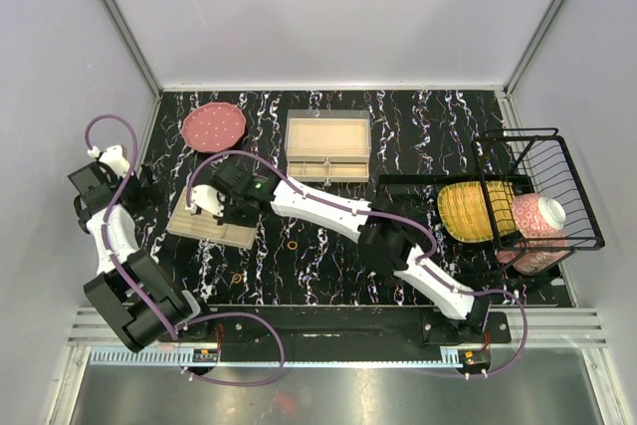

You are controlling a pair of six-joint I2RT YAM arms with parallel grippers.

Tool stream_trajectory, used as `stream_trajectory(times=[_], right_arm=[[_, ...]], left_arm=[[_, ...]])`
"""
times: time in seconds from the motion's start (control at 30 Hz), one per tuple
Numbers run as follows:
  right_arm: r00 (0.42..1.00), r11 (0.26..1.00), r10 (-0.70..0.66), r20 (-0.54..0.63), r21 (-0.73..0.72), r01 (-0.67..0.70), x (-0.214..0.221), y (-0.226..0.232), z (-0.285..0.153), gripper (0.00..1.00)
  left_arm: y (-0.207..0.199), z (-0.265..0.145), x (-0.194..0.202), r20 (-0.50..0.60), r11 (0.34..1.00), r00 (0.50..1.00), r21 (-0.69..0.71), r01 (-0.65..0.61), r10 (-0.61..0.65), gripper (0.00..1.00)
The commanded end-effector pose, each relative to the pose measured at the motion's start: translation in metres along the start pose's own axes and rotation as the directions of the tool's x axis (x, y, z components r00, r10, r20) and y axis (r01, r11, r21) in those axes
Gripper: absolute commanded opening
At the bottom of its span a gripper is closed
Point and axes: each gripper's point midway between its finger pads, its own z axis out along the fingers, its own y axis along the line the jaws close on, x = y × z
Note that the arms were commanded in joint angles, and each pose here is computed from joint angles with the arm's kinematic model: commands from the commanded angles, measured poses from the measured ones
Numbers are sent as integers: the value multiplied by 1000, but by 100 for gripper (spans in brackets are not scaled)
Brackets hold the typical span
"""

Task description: Organize the mixed jewelry

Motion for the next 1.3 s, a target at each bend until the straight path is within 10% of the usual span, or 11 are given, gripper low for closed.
stream_trajectory(times=[0.0,0.8,1.27], right_arm=[[999,1000,2,52,-15,-1,-18,6,6,0],[998,1000,2,69,-18,-1,-19,9,32,6],[998,1000,2,68,4,-2,-21,6,27,30]], left_arm=[[-4,-4,-20,63,998,997,42,-41,39,99],[-9,-9,-22,82,997,995,55,-56,51,99],[-13,-12,-29,93,995,994,75,-63,56,99]])
